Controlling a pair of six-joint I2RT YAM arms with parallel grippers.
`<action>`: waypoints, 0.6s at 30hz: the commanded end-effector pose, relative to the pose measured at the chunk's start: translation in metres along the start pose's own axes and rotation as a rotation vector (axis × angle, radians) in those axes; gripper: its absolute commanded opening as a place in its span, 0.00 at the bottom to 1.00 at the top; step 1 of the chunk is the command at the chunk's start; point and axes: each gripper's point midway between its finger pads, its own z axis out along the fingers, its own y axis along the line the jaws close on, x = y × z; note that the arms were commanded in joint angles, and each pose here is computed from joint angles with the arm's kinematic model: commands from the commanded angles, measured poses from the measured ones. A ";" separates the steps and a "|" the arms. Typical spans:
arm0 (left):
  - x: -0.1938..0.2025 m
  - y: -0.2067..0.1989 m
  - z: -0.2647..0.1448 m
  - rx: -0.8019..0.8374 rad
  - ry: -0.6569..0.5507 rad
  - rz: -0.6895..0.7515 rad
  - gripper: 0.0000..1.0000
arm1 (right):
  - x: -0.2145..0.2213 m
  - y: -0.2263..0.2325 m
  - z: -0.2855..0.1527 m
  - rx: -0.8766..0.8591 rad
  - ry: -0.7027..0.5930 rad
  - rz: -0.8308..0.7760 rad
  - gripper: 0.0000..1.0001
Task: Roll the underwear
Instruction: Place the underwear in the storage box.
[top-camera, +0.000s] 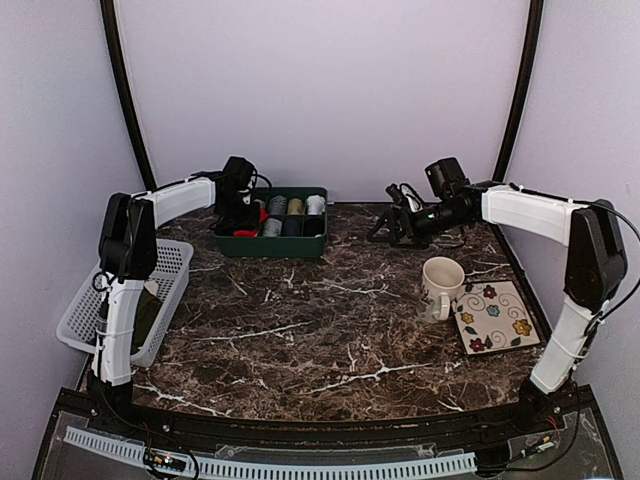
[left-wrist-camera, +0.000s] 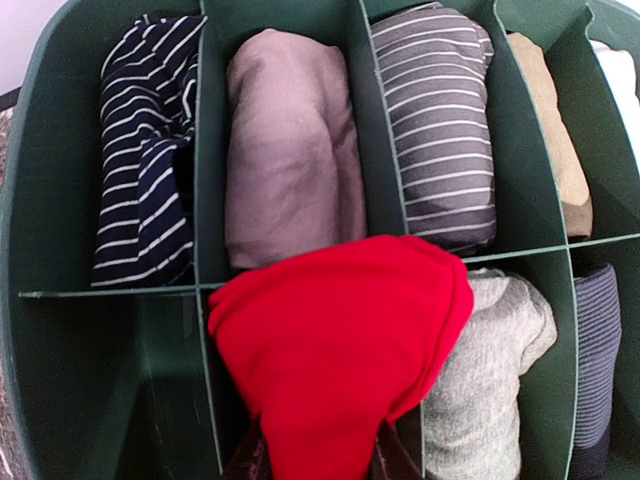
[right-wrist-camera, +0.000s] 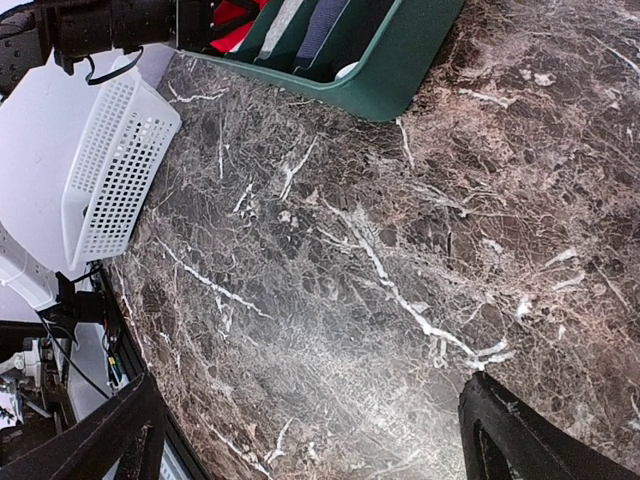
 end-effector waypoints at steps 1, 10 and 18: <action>0.021 0.024 -0.004 -0.100 0.103 -0.065 0.00 | -0.014 0.004 -0.004 -0.018 -0.028 -0.016 1.00; 0.057 0.028 0.025 -0.109 0.212 -0.073 0.00 | -0.014 0.004 -0.005 -0.012 -0.031 -0.014 1.00; 0.065 0.023 0.039 -0.070 0.249 -0.057 0.00 | -0.014 0.004 -0.007 -0.008 -0.029 -0.013 1.00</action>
